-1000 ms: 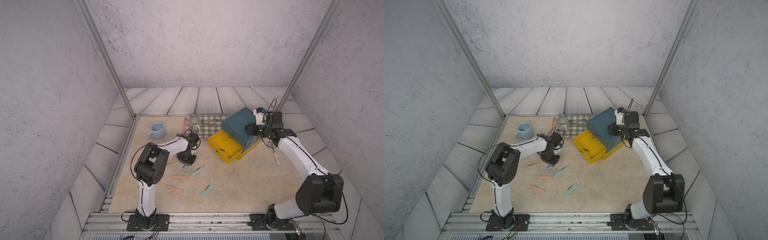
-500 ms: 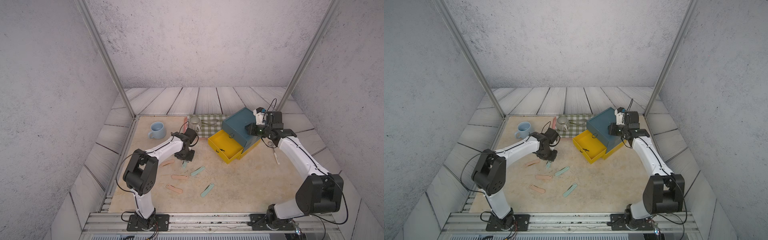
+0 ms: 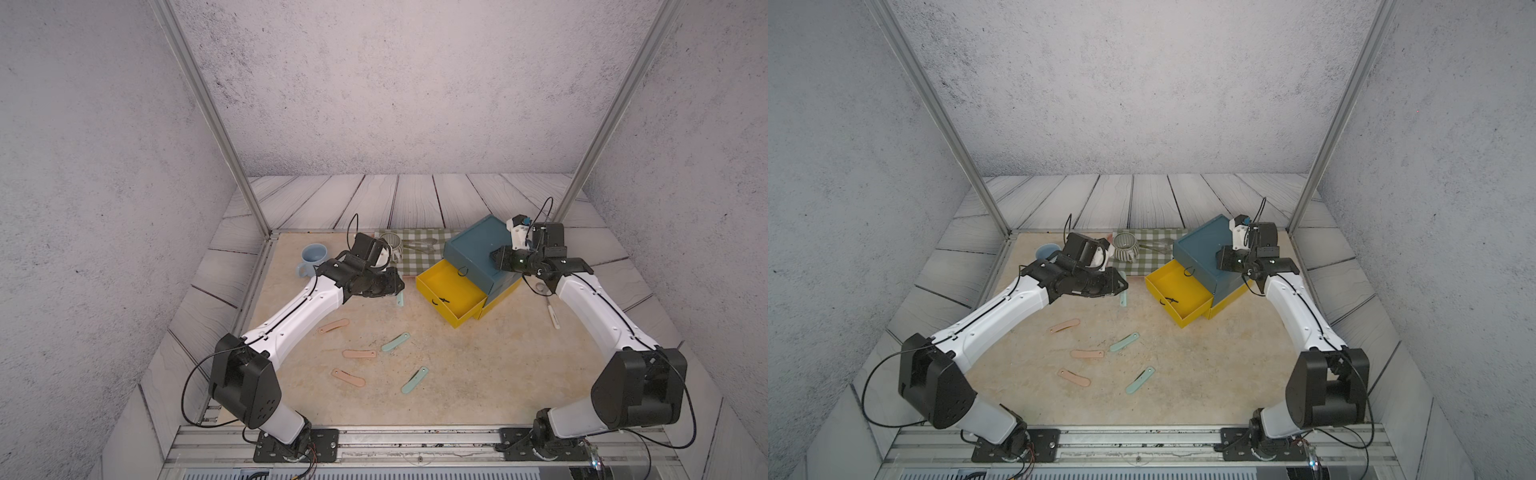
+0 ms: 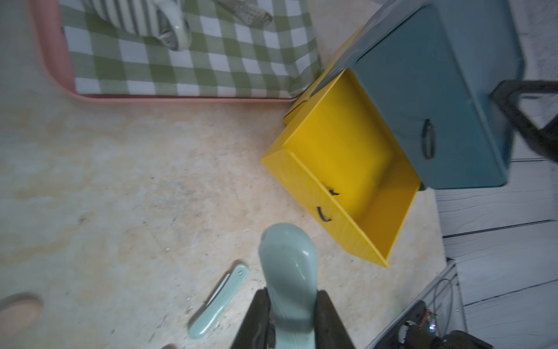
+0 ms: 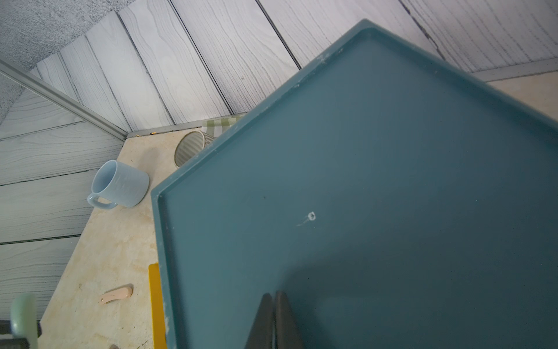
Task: Place the fruit knives into the drawer by color
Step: Place the fruit knife in the drawer.
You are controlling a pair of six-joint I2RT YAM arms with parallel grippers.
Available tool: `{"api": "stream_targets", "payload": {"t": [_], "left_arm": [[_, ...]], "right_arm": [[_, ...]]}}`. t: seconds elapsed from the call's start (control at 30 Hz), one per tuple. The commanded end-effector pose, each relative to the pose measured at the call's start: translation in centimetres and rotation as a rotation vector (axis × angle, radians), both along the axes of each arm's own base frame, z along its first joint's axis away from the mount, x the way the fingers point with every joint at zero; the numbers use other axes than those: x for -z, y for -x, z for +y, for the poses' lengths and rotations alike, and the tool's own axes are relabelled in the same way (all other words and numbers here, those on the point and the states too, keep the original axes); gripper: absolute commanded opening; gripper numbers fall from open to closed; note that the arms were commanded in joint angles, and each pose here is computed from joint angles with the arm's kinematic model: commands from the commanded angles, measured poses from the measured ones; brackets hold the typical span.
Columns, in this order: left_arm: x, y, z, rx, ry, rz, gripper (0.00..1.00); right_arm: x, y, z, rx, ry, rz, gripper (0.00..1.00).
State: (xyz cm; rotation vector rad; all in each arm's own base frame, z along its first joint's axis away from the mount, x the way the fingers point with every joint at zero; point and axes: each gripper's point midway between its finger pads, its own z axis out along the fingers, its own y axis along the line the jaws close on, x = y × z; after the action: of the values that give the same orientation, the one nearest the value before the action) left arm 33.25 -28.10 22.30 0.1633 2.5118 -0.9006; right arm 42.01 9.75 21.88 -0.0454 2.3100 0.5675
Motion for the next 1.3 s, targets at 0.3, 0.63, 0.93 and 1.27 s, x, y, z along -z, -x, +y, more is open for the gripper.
{"api": "stream_targets", "payload": {"t": [0.3, 0.63, 0.93, 1.27], "left_arm": [[-2.0, -2.3, -9.0, 0.018, 0.200, 0.032, 0.07], [0.8, -3.8, -12.7, -0.005, 0.171, 0.084, 0.08], [4.3, -4.3, -14.5, -0.005, 0.118, 0.130, 0.08], [6.8, -4.8, -15.1, -0.003, 0.078, 0.163, 0.11]], "right_arm": [[12.5, 8.7, -1.8, 0.048, 0.105, 0.564, 0.08], [12.7, 8.8, -1.7, 0.044, 0.099, 0.567, 0.09], [12.7, 8.8, -1.6, 0.041, 0.096, 0.564, 0.08], [12.9, 8.7, -1.7, 0.042, 0.099, 0.568, 0.08]]}}
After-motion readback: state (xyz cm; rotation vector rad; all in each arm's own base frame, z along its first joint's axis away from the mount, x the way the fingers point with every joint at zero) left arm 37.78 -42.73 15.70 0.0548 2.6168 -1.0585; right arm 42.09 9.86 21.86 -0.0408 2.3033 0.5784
